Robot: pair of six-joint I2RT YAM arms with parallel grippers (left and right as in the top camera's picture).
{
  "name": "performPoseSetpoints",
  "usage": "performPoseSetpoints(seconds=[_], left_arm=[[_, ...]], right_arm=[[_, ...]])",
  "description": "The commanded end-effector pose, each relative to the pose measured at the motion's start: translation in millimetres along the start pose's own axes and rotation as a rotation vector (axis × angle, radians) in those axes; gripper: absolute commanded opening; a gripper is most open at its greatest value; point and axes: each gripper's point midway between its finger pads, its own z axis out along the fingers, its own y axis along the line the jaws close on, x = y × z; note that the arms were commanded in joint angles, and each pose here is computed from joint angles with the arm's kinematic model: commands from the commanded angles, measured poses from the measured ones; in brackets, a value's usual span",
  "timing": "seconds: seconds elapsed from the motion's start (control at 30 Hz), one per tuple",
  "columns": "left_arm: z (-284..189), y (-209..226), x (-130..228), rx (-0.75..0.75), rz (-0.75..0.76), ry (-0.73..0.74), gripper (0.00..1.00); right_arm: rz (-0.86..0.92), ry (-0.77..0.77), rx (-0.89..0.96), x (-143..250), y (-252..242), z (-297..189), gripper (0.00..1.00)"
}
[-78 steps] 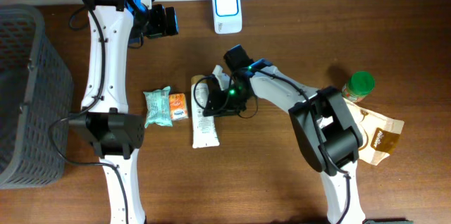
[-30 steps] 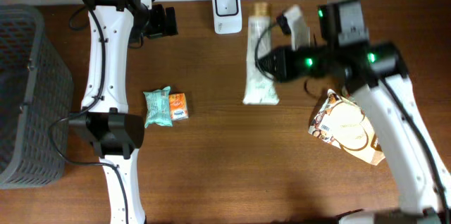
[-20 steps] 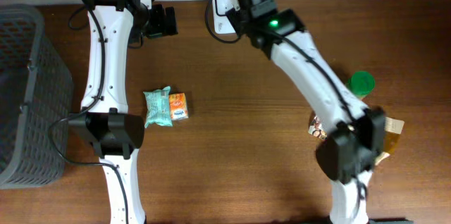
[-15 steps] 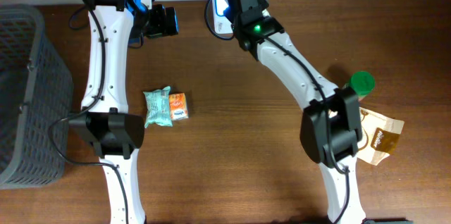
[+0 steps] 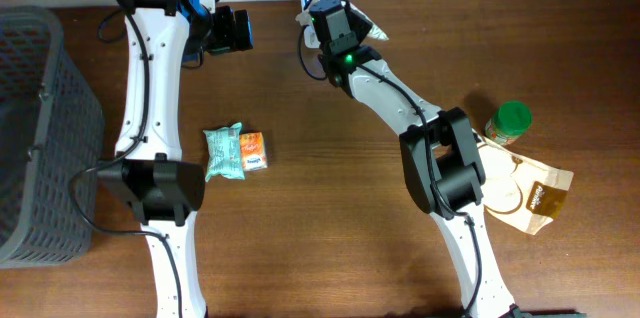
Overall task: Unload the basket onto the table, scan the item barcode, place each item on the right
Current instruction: 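Lift the white tube and hold it in front of the scanner, then carry the tube right and set it down near the jar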
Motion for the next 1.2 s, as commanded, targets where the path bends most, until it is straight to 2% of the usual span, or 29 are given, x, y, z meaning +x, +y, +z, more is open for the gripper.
performPoseSetpoints(seconds=[0.0,0.23,0.33,0.4,0.57,0.63,0.67,0.77,0.87,0.97,1.03,1.17], left_arm=[[-11,-1,-3,-0.001,0.012,-0.029,0.99],[-11,-1,-3,-0.001,0.012,-0.029,0.99],[-11,-1,-3,-0.001,0.012,-0.029,0.99],[-11,-1,-3,-0.001,0.012,-0.029,0.99],[-11,-1,-3,-0.001,0.012,-0.029,0.99],[-11,-1,-3,-0.001,0.012,-0.029,0.99],[-11,-1,-3,-0.001,0.012,-0.029,0.99],[-11,-1,-3,-0.001,0.012,-0.029,0.99],[-11,-1,-3,-0.001,0.012,-0.029,0.99],[-11,-1,-3,-0.001,0.012,-0.029,0.99],[-11,-1,-3,-0.001,0.012,-0.029,0.99],[-11,-1,-3,-0.001,0.012,-0.029,0.99]], right_arm=[[0.031,0.001,0.086,-10,-32,-11,0.04],[-0.012,0.012,0.103,-11,-35,-15,0.04],[0.019,-0.009,0.122,-19,-55,-29,0.04],[0.141,-0.039,0.126,-27,-74,-44,0.04],[0.429,-0.130,-0.092,-44,-111,-119,0.04],[0.537,-0.119,-0.166,-39,-121,-150,0.04],[0.641,-0.074,-0.275,-27,-122,-181,0.04],[0.745,0.084,-0.381,13,-118,-215,0.04],[0.831,0.397,-0.404,86,-104,-231,0.04],[0.881,0.673,-0.456,143,-79,-229,0.04],[0.932,0.798,-0.498,175,-58,-215,0.04],[1.069,0.895,-0.530,221,-30,-184,0.04]])
